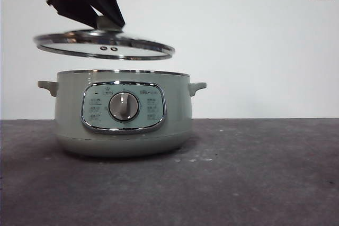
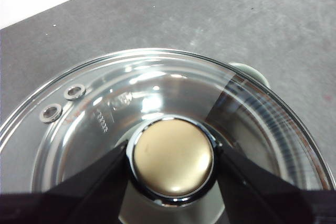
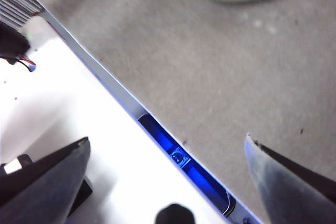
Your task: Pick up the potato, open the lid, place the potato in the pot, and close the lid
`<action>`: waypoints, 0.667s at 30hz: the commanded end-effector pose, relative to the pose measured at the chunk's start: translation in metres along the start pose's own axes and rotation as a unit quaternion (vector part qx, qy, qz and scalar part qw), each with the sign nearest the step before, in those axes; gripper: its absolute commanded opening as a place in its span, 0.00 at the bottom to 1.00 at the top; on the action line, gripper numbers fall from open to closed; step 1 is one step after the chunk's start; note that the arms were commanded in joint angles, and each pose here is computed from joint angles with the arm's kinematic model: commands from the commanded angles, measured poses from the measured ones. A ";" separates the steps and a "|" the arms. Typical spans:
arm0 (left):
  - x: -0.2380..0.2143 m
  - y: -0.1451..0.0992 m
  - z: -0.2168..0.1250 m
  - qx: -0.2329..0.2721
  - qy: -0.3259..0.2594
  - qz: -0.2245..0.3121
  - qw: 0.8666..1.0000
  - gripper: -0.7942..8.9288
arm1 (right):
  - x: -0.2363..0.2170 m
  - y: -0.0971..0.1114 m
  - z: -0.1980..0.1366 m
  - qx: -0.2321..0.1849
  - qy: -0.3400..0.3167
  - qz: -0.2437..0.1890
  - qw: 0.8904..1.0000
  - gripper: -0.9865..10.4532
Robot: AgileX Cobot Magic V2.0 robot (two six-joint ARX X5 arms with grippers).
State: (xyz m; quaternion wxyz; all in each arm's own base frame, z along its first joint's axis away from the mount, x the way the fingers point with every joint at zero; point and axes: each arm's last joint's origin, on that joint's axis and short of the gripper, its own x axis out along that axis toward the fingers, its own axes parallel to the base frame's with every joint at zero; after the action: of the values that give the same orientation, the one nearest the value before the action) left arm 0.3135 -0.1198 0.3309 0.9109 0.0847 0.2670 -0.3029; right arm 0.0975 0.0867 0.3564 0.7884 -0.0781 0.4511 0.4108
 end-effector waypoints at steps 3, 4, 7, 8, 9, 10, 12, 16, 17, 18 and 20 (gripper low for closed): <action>0.009 0.003 0.019 0.013 -0.036 -0.001 0.999 0.07 | 0.006 -0.002 -0.015 0.022 -0.001 -0.004 1.000 0.52; 0.014 0.004 0.018 0.012 -0.032 -0.002 0.999 0.07 | 0.007 -0.002 -0.018 0.023 -0.002 -0.004 1.000 0.52; 0.025 0.003 0.015 0.011 -0.021 -0.008 1.000 0.07 | 0.007 -0.003 -0.022 0.029 -0.003 -0.006 1.000 0.52; 0.029 0.003 0.013 0.011 -0.016 -0.009 1.000 0.07 | 0.007 -0.003 -0.022 0.030 -0.003 -0.012 0.999 0.52; 0.031 0.002 0.012 0.010 -0.012 -0.011 1.000 0.07 | 0.007 -0.003 -0.022 0.029 -0.005 -0.018 0.999 0.52; 0.034 0.001 0.011 0.010 -0.008 -0.013 1.000 0.07 | 0.006 -0.003 -0.023 0.029 -0.006 -0.024 0.999 0.52; 0.037 -0.003 0.010 0.012 -0.002 -0.019 1.000 0.07 | 0.006 -0.004 -0.023 0.029 -0.007 -0.034 0.999 0.52; 0.042 -0.007 0.008 0.014 0.006 -0.025 1.000 0.07 | 0.006 -0.004 -0.023 0.028 -0.007 -0.038 0.999 0.52; 0.043 -0.007 0.007 0.013 0.008 -0.026 1.000 0.07 | 0.006 -0.004 -0.023 0.028 -0.008 -0.038 0.999 0.52; 0.044 -0.007 0.006 0.012 0.013 -0.026 0.999 0.07 | 0.006 -0.004 -0.023 0.028 -0.007 -0.038 0.999 0.52; 0.048 -0.007 0.003 0.008 0.022 -0.027 0.999 0.07 | 0.006 -0.004 -0.023 0.028 -0.007 -0.037 0.999 0.52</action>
State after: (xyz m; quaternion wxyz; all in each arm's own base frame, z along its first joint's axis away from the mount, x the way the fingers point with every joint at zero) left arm 0.3405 -0.1473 0.3039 0.8931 0.0938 0.3028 -0.3192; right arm 0.0867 0.0758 0.3396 0.8077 -0.0719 0.4523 0.3714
